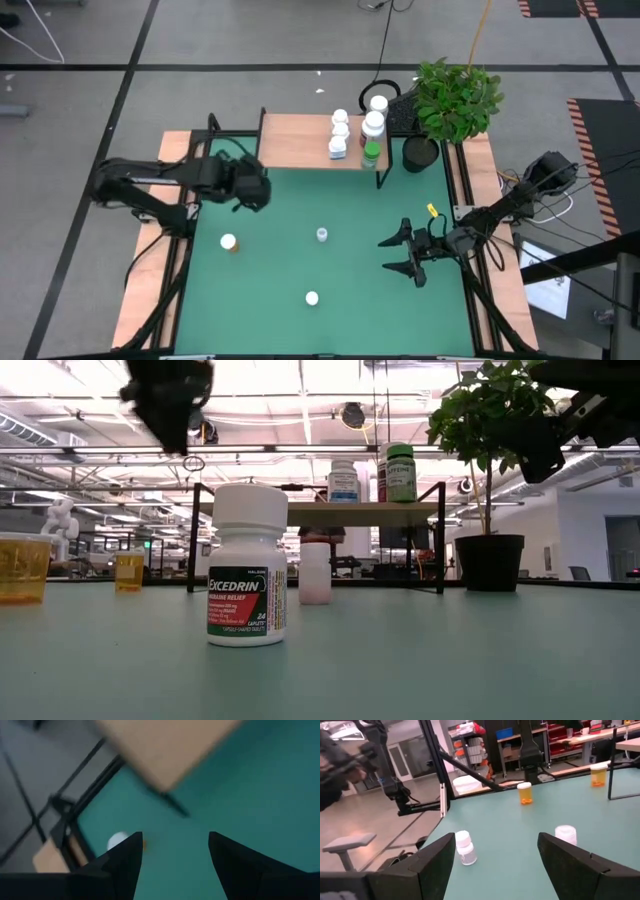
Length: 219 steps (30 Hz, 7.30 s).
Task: Pick and place medicine bottles onto shelf by color
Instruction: Put the top big orange pill bottle on the shelf, then align the big orange pill bottle with the other big orange pill bottle on the shelf
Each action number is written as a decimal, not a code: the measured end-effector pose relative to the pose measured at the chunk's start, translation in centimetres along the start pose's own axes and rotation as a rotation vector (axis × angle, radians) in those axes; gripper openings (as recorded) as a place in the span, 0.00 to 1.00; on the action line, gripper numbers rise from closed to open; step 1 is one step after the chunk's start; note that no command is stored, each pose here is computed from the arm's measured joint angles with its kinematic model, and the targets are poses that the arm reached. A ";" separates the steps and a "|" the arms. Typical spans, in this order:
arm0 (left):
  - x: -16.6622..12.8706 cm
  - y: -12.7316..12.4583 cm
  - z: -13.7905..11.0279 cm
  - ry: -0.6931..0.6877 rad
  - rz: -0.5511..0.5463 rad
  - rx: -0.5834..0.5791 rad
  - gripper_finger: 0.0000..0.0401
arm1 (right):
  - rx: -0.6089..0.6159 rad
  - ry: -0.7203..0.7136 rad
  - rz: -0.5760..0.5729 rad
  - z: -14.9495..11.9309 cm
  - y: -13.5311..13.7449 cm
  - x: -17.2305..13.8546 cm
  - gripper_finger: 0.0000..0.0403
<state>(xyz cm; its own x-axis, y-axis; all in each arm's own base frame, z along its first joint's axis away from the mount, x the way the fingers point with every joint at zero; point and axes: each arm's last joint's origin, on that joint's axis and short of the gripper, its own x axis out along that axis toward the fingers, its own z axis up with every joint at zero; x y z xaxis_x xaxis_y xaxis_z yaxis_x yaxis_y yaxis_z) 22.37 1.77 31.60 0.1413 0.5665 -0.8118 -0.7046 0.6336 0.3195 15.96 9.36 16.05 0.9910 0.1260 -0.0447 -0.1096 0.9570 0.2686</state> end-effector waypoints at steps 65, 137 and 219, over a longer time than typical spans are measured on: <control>17.3 10.2 -7.1 0.223 -0.005 -0.505 0.55 | 0.024 -0.020 -0.029 0.2 -0.2 0.0 0.69; 13.0 4.8 21.6 -0.121 -0.224 -0.268 0.56 | 0.003 0.040 -0.111 -0.3 -1.5 0.4 0.69; 1.8 5.4 15.7 -0.088 -0.163 -0.081 0.96 | 0.057 0.064 -0.121 -0.6 -1.5 0.4 0.69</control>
<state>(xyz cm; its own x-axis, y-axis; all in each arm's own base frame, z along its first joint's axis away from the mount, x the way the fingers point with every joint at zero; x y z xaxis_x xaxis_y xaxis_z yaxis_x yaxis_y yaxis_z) 29.78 14.49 39.53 0.3158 0.5056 -0.8029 -0.7208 0.6781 0.1436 16.49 8.10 15.03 0.9897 0.0282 -0.1406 0.0172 0.9500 0.3118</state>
